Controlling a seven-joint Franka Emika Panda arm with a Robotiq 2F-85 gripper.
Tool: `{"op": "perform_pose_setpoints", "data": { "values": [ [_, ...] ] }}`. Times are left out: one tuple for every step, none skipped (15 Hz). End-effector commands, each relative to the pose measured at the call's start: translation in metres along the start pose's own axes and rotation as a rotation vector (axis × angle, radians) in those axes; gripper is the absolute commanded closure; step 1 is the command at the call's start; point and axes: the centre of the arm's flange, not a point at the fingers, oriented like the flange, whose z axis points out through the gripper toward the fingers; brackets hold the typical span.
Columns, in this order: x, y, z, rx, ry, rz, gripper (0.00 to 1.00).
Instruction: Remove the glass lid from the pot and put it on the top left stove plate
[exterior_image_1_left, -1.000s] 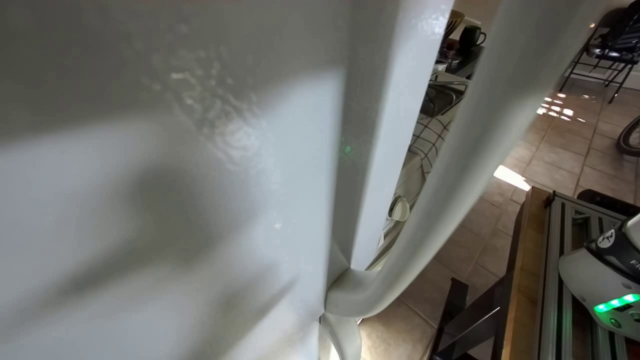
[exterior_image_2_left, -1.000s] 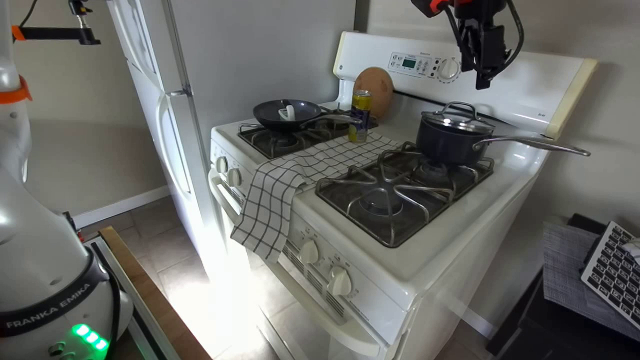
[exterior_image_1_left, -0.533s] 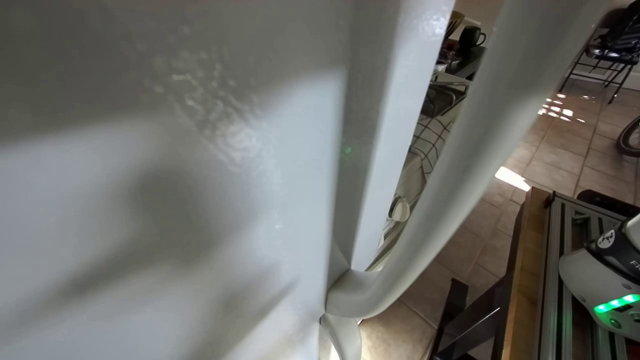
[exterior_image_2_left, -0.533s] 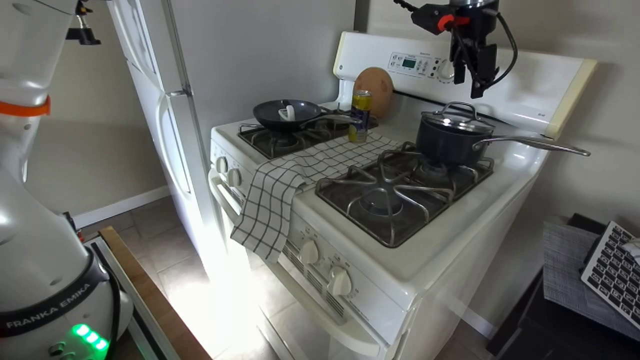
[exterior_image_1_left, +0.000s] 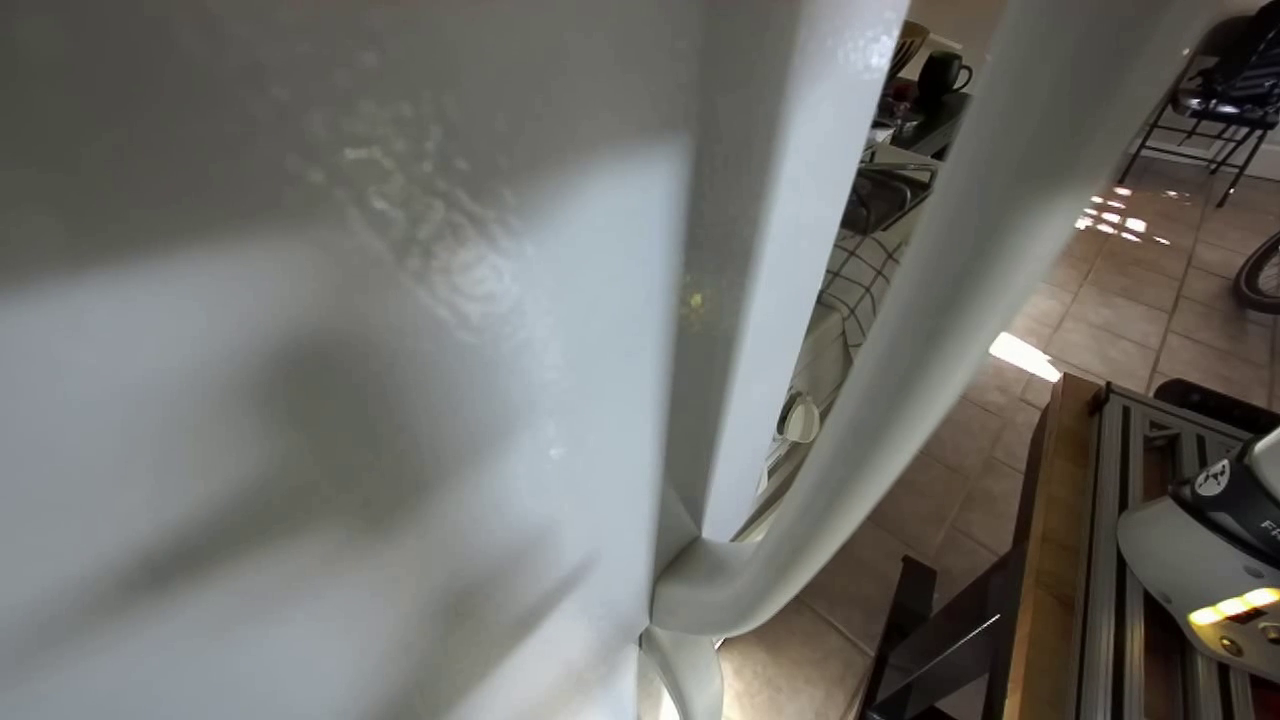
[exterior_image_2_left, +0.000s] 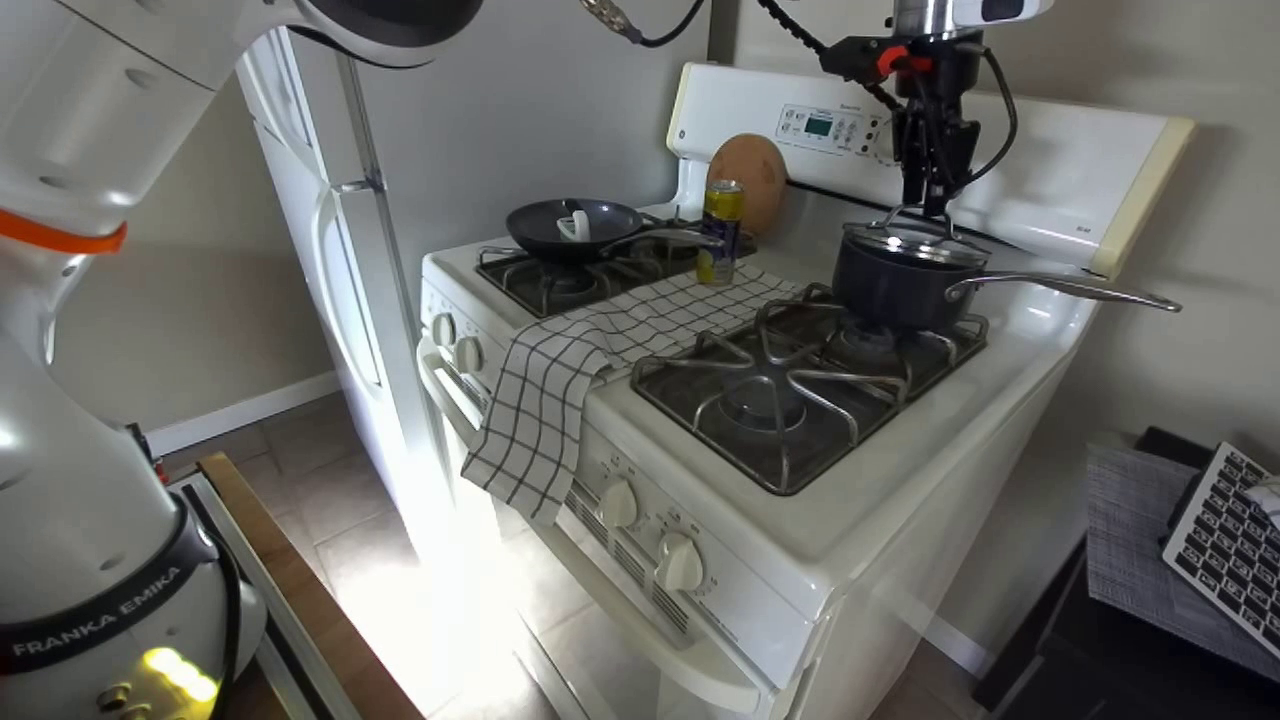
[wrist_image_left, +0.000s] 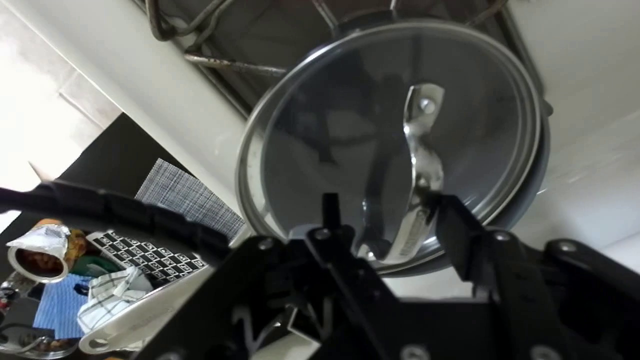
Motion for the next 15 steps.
{"op": "perform_pose_setpoints", "data": {
  "values": [
    [0.0302, -0.0219, 0.0053, -0.029, -0.016, -0.017, 0.63],
    [0.0296, -0.0230, 0.0061, -0.032, -0.019, -0.019, 0.63],
    [0.0296, -0.0241, 0.0078, -0.037, -0.021, -0.021, 0.61],
    [0.0311, -0.0252, 0.0084, -0.038, -0.022, -0.018, 0.57],
    [0.0329, -0.0257, 0.0085, -0.039, -0.025, -0.016, 0.59],
    [0.0337, -0.0254, 0.0105, -0.044, -0.035, -0.017, 0.57],
    [0.0355, -0.0249, 0.0117, -0.044, -0.049, -0.013, 0.59],
    [0.0365, -0.0234, 0.0126, -0.047, -0.061, -0.011, 0.64],
    [0.0370, -0.0227, 0.0138, -0.049, -0.072, -0.009, 0.74],
    [0.0373, -0.0216, 0.0145, -0.052, -0.079, -0.008, 0.85],
    [0.0385, -0.0203, 0.0138, -0.057, -0.087, -0.008, 0.88],
    [0.0385, -0.0193, 0.0142, -0.061, -0.093, -0.006, 0.95],
    [0.0385, -0.0185, 0.0144, -0.062, -0.097, -0.003, 1.00],
    [0.0387, -0.0175, 0.0133, -0.064, -0.095, 0.001, 0.97],
    [0.0387, -0.0162, 0.0119, -0.061, -0.091, 0.010, 0.95]
  ]
}}
